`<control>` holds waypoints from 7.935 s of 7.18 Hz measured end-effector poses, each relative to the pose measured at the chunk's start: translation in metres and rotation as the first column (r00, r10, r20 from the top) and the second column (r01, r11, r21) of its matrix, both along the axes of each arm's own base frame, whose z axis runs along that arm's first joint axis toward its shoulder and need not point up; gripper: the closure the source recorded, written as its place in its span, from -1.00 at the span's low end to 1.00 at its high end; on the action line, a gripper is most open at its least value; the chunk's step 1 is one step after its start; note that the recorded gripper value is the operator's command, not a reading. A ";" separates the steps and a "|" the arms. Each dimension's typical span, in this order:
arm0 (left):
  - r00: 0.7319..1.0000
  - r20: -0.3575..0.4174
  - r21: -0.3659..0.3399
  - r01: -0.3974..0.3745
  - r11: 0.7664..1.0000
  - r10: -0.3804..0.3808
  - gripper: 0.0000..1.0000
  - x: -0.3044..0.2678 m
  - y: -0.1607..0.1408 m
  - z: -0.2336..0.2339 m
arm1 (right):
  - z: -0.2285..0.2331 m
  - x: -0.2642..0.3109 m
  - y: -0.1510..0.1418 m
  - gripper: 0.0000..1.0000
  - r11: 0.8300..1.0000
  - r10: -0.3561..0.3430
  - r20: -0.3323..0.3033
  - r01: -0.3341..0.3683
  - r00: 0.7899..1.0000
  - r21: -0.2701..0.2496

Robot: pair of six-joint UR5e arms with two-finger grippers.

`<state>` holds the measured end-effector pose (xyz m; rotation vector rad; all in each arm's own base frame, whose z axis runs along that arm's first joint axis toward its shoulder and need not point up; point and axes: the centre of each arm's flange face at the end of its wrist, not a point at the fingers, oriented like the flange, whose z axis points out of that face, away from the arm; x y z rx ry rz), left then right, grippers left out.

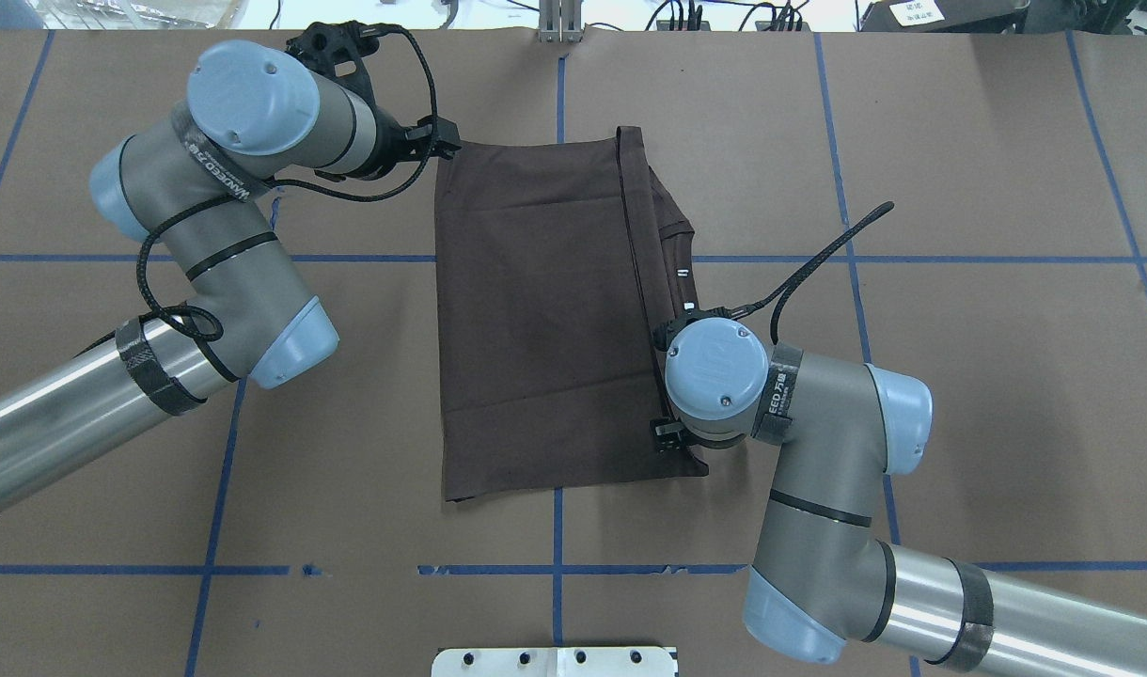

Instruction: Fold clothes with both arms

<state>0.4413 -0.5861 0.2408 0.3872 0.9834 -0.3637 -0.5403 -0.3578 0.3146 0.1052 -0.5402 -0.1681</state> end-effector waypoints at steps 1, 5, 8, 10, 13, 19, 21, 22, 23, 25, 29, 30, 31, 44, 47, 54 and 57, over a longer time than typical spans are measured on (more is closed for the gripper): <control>1.000 -0.001 -0.001 -0.001 1.000 0.001 -1.00 0.001 0.001 0.000 | 0.004 0.002 -0.002 -1.00 1.000 0.001 -0.006 -0.001 1.000 0.000; 1.000 -0.006 -0.001 -0.001 1.000 0.001 -1.00 0.003 0.002 -0.004 | 0.036 0.030 -0.013 -1.00 1.000 0.025 -0.042 -0.025 0.999 -0.009; 1.000 -0.007 0.000 -0.001 1.000 0.001 -1.00 0.002 0.002 -0.005 | 0.023 0.052 -0.045 -1.00 0.999 0.052 -0.010 -0.052 0.999 -0.005; 1.000 -0.009 -0.003 -0.021 1.000 0.021 -1.00 0.006 0.007 -0.003 | -0.009 0.066 -0.070 -1.00 0.998 0.059 0.062 -0.059 0.996 0.008; 0.982 -0.143 -0.198 -0.148 0.969 0.121 -1.00 0.020 0.073 0.018 | -0.045 0.086 -0.078 -1.00 0.998 0.052 0.222 -0.059 0.974 0.026; 0.991 -0.136 -0.523 -0.071 0.849 -0.001 -0.89 0.113 0.267 0.025 | -0.051 0.092 -0.075 -1.00 0.997 0.058 0.272 -0.070 0.960 0.034; 0.994 -0.107 -0.549 -0.059 0.834 -0.001 -0.74 0.129 0.293 0.030 | -0.051 0.092 -0.074 -1.00 0.997 0.064 0.276 -0.075 0.959 0.027; 0.995 -0.098 -0.554 -0.055 0.831 0.000 -0.54 0.132 0.298 0.033 | -0.051 0.092 -0.074 -1.00 0.997 0.065 0.276 -0.075 0.959 0.026; 0.996 -0.091 -0.557 -0.050 0.829 -0.001 -0.25 0.132 0.299 0.034 | -0.051 0.092 -0.074 -1.00 0.997 0.066 0.276 -0.076 0.959 0.026; 0.996 -0.089 -0.559 -0.043 0.828 -0.009 0.23 0.131 0.297 0.033 | -0.051 0.092 -0.075 -1.00 0.997 0.066 0.277 -0.076 0.959 0.027; 0.998 -0.064 -0.563 -0.020 0.826 -0.019 0.93 0.124 0.295 0.029 | -0.048 0.091 -0.074 -1.00 0.997 0.066 0.271 -0.075 0.960 0.023; 0.998 -0.062 -0.562 -0.018 0.827 -0.021 0.89 0.123 0.295 0.028 | -0.048 0.090 -0.074 -1.00 0.997 0.066 0.269 -0.074 0.961 0.022; 0.998 -0.061 -0.554 -0.010 0.832 -0.028 0.99 0.123 0.296 0.028 | -0.046 0.090 -0.074 -1.00 0.997 0.065 0.267 -0.073 0.962 0.021; 0.998 -0.054 -0.465 -0.040 0.884 0.016 1.00 0.115 0.292 0.022 | -0.017 0.015 0.018 -1.00 0.824 0.511 0.206 -0.407 0.834 -0.394; 0.998 -0.056 -0.465 -0.040 0.885 0.016 1.00 0.115 0.292 0.021 | 0.004 0.014 0.024 -1.00 0.800 0.537 0.161 -0.439 0.828 -0.410; 0.998 -0.061 -0.463 -0.041 0.885 0.014 1.00 0.112 0.292 0.018 | 0.014 0.009 0.034 0.42 0.805 0.530 0.140 -0.443 0.837 -0.395; 0.998 -0.061 -0.463 -0.040 0.886 0.013 1.00 0.108 0.292 0.013 | 0.012 0.008 0.034 0.83 0.807 0.528 0.146 -0.440 0.837 -0.394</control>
